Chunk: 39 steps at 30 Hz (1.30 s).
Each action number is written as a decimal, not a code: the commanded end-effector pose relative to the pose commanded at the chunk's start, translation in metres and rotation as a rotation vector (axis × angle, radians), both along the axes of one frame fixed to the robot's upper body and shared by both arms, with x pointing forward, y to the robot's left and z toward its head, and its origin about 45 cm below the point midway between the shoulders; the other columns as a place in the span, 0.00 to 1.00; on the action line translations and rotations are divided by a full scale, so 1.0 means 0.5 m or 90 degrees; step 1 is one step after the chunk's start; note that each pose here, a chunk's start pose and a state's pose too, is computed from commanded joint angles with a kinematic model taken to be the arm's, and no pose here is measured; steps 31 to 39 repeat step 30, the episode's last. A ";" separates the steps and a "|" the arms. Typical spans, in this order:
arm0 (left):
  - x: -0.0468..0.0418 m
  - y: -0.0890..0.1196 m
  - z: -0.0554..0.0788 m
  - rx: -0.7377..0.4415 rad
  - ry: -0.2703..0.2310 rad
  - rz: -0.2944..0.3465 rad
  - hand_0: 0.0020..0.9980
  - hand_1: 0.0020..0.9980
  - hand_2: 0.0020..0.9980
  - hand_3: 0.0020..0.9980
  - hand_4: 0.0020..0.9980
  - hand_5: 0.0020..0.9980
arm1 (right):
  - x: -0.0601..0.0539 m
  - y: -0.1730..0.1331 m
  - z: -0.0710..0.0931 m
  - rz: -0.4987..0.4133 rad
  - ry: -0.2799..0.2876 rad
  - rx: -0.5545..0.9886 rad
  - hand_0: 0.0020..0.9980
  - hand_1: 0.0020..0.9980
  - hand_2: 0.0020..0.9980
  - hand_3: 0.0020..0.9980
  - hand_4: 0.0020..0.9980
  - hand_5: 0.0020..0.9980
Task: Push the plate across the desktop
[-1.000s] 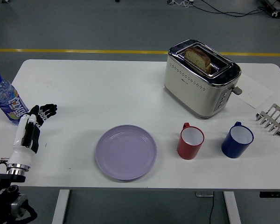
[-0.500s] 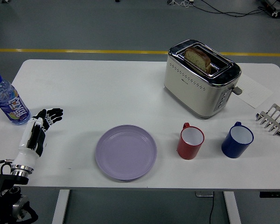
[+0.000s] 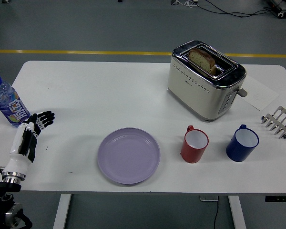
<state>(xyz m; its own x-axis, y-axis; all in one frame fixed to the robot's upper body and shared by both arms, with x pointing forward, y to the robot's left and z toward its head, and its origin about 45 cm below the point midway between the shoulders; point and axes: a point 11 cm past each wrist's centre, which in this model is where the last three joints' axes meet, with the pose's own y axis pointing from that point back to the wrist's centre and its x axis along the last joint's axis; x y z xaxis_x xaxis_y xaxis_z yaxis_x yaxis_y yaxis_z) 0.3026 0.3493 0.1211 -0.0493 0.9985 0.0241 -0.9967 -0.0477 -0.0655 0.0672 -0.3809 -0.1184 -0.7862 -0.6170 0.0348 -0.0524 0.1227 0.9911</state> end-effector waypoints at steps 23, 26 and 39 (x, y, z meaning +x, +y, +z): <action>0.013 0.012 0.016 0.023 -0.014 -0.011 0.74 0.75 0.72 0.65 0.48 1.00 | -0.016 0.008 -0.004 0.003 0.016 0.006 0.69 0.68 0.73 0.62 0.46 0.33; 0.012 0.007 0.006 0.034 -0.002 -0.023 0.74 0.75 0.72 0.65 0.48 1.00 | -0.018 0.010 -0.005 0.003 0.017 0.008 0.69 0.68 0.73 0.62 0.46 0.33; 0.015 0.000 -0.003 0.043 0.005 -0.033 0.80 0.82 0.80 0.71 0.48 1.00 | -0.020 0.011 -0.005 0.009 0.020 0.008 0.69 0.67 0.72 0.62 0.46 0.33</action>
